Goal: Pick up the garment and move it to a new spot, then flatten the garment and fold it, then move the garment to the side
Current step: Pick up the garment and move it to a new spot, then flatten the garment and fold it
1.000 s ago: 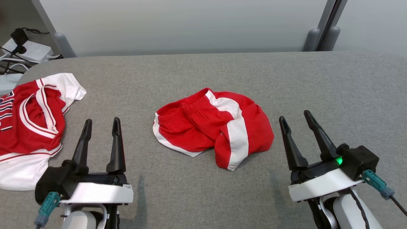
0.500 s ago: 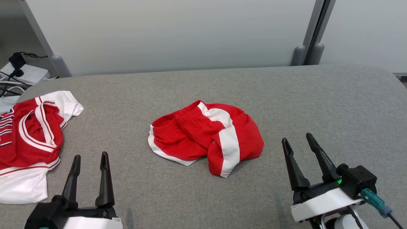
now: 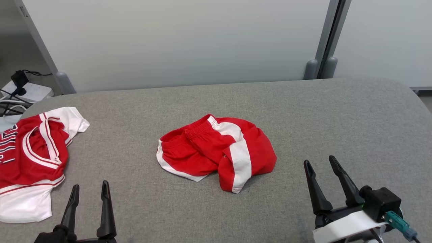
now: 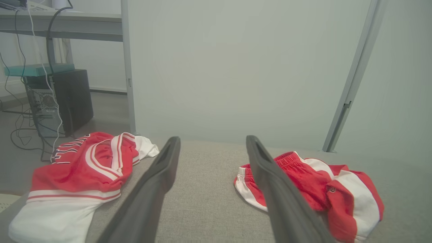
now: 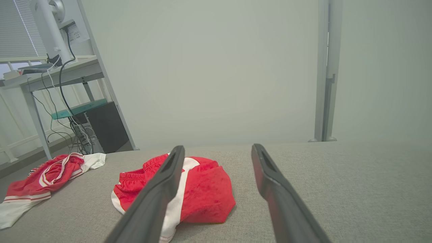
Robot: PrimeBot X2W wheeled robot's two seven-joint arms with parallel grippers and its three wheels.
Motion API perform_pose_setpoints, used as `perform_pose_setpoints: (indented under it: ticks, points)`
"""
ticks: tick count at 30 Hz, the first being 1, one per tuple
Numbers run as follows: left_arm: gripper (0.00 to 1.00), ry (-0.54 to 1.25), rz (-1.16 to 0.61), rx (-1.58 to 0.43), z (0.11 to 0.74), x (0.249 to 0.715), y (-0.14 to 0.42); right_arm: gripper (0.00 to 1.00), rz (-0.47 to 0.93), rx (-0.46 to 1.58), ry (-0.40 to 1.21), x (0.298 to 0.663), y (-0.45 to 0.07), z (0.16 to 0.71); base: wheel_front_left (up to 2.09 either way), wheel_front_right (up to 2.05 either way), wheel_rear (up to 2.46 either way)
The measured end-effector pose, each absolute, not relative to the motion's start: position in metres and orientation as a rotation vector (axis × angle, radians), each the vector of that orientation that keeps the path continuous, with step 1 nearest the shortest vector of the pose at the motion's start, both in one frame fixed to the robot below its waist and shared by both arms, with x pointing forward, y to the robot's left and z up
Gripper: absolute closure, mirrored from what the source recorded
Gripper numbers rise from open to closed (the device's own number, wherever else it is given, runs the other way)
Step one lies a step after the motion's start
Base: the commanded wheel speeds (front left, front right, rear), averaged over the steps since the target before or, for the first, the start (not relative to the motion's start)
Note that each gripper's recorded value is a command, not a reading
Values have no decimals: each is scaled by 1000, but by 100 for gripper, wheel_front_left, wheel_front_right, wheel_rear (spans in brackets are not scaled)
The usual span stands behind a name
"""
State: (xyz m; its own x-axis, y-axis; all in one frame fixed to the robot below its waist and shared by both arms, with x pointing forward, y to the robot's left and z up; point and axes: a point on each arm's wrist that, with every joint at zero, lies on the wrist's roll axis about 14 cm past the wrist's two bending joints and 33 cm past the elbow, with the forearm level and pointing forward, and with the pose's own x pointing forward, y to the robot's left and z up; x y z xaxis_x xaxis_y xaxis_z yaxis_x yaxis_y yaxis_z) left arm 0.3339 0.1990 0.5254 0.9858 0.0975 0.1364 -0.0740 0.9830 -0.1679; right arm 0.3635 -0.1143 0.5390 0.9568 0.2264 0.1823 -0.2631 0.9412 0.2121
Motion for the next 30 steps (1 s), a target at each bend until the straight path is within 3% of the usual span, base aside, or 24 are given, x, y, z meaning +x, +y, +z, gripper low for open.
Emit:
perform_pose_setpoints:
  ticks: [30]
  points:
    - [0, -101, 65, -150, 512, 331, 188, 0, 259, 248, -61, 351, -107, 509, 0, 0, 0]
